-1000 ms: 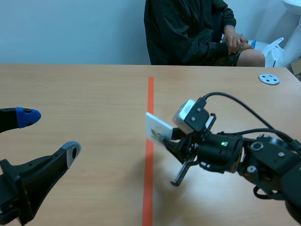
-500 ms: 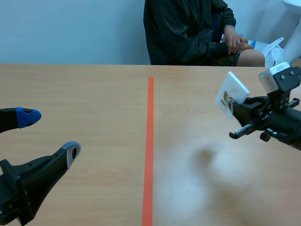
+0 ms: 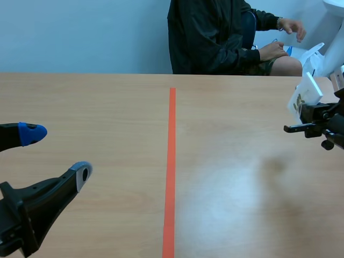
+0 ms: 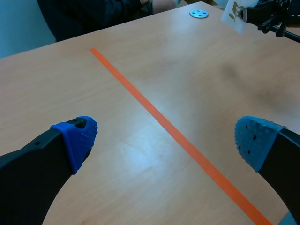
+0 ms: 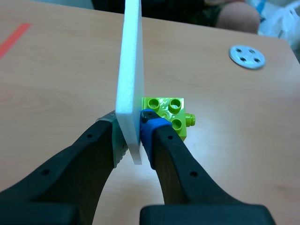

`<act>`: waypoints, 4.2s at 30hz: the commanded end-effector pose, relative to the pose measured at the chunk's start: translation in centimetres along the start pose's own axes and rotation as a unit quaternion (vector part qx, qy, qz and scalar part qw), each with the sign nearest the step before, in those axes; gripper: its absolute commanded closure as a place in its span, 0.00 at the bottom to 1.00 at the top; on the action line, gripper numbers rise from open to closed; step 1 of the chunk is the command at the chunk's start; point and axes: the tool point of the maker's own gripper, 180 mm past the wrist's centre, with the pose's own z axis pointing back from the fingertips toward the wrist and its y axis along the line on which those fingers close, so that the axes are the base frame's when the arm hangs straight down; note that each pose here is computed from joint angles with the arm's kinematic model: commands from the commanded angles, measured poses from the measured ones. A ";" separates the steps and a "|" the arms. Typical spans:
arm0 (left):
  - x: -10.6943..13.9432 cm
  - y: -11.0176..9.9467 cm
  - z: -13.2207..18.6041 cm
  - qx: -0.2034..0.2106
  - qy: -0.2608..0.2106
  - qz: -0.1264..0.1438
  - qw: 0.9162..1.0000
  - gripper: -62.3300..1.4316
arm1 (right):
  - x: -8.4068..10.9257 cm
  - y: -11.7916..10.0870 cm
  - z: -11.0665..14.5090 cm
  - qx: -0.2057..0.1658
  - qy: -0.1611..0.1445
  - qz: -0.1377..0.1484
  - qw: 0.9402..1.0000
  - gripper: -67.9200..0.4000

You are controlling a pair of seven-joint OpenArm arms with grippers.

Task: Sort the leaf by its shape. The table is split by an orange tape line. A compound leaf with several leaflets goes to the left side, a simple leaf with one blade goes to the right side. Return to the home posture when a red brick is placed on the table.

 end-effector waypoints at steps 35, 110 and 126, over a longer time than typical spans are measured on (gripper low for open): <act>0.8 -0.3 -0.2 -0.004 -0.016 0.002 1.000 0.00 | -6.7 -5.9 -0.7 -0.116 0.103 -0.048 0.987 0.58; 0.8 -0.3 -0.2 -0.004 -0.015 0.002 1.000 0.00 | 4.5 17.4 15.1 0.210 0.041 0.104 0.971 0.00; 0.7 -0.3 -0.2 -0.004 -0.013 0.002 1.000 0.00 | 4.7 17.1 14.9 0.200 0.037 0.092 0.975 0.00</act>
